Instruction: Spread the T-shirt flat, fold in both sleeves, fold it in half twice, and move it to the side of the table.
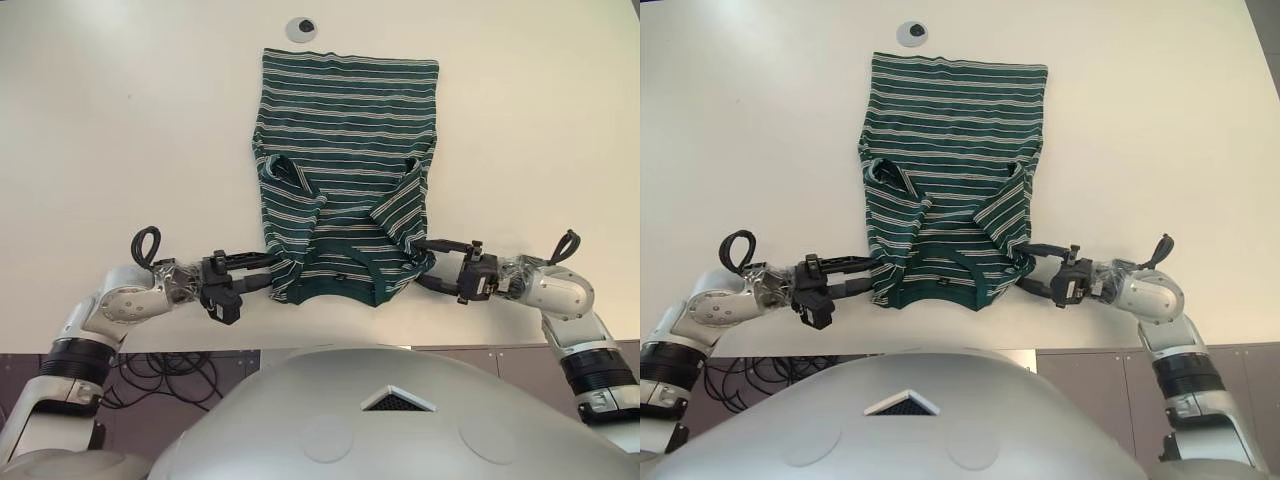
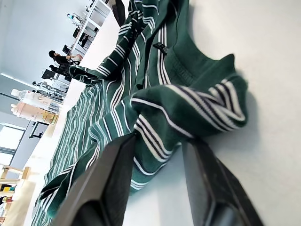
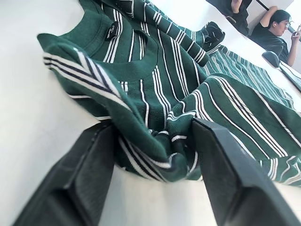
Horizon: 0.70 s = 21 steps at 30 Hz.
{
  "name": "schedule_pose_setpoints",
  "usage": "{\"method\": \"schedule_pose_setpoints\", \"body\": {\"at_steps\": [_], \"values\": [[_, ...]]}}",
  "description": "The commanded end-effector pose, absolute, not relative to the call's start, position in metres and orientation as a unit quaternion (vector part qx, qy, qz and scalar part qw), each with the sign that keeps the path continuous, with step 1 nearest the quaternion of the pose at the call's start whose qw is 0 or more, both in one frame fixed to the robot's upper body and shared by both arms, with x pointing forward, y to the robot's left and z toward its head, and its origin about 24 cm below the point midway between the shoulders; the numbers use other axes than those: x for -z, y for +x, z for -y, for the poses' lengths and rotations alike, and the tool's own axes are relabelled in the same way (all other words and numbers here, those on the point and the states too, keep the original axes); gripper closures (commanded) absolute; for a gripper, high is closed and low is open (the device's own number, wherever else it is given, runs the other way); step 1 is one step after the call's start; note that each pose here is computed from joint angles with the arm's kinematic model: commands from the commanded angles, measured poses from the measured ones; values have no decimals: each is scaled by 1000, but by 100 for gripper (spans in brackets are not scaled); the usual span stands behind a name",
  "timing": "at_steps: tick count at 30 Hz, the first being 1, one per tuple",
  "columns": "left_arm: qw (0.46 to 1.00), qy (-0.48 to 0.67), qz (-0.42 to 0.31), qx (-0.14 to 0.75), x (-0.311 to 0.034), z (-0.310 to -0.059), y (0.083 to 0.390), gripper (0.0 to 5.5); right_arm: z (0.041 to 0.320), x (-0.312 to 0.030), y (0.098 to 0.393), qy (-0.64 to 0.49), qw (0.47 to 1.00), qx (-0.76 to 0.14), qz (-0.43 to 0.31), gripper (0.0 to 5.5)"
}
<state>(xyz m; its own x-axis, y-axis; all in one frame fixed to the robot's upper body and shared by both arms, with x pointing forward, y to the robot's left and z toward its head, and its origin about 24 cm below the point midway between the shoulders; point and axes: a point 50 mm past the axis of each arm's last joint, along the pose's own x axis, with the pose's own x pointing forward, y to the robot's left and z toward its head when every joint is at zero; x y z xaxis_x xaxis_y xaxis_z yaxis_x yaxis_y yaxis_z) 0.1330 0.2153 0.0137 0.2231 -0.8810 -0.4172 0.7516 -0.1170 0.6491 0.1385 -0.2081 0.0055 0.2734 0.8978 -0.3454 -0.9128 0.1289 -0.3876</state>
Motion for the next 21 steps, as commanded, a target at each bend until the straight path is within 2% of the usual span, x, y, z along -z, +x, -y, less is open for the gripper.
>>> {"method": "schedule_pose_setpoints", "body": {"at_steps": [1,10,17,21], "values": [[617,384,-32,686,23,-208,97,424,212,9,127,-278,720,-631,-76,377],[618,377,-33,689,23,-205,96,483,218,6,131,-295,714,-630,-77,533],[638,309,-63,702,12,-200,94,533,218,-4,135,-266,727,-628,-79,544],[666,147,-151,716,-14,-196,91,550,216,-31,129,-121,742,-648,-121,545]]}}
